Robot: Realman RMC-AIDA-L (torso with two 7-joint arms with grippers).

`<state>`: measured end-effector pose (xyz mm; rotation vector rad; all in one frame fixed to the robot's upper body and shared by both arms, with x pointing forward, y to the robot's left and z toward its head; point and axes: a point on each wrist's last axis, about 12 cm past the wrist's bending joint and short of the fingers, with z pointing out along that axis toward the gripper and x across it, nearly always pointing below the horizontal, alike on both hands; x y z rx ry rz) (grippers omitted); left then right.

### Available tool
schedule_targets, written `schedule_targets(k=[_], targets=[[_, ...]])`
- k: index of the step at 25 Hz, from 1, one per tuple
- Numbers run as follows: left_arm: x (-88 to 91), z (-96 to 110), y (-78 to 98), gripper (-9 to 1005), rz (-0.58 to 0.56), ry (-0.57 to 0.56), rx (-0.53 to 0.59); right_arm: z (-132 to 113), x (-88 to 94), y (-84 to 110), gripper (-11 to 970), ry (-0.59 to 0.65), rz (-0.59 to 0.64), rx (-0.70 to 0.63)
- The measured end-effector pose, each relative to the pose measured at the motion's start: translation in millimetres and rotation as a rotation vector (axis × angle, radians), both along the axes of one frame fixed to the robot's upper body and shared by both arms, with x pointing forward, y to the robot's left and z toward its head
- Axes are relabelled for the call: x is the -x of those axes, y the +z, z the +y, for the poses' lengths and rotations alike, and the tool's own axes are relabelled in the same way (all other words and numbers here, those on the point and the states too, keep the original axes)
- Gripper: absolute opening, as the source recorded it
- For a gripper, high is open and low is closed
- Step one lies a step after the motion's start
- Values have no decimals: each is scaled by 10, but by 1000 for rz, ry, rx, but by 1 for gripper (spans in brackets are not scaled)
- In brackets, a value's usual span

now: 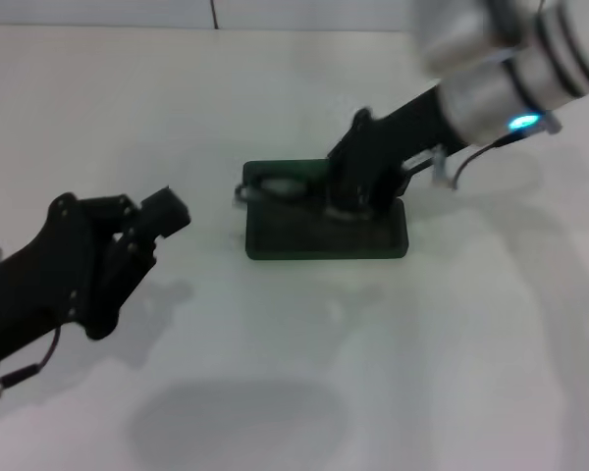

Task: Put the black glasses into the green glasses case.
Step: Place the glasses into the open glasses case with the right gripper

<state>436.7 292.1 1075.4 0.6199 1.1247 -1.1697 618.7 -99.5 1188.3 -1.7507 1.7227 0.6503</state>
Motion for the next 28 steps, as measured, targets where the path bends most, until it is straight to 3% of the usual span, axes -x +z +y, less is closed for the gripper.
schedule_targets(k=[4, 8, 28], targets=[[31, -4, -34, 44, 8, 5, -11, 284, 17, -117, 86, -4, -34, 165], [15, -64, -67, 45, 20, -1, -16, 455, 16, -245, 86, -10, -98, 248], [212, -269, -249, 48, 0, -98, -113, 545, -19, -358, 79, -102, -108, 325]])
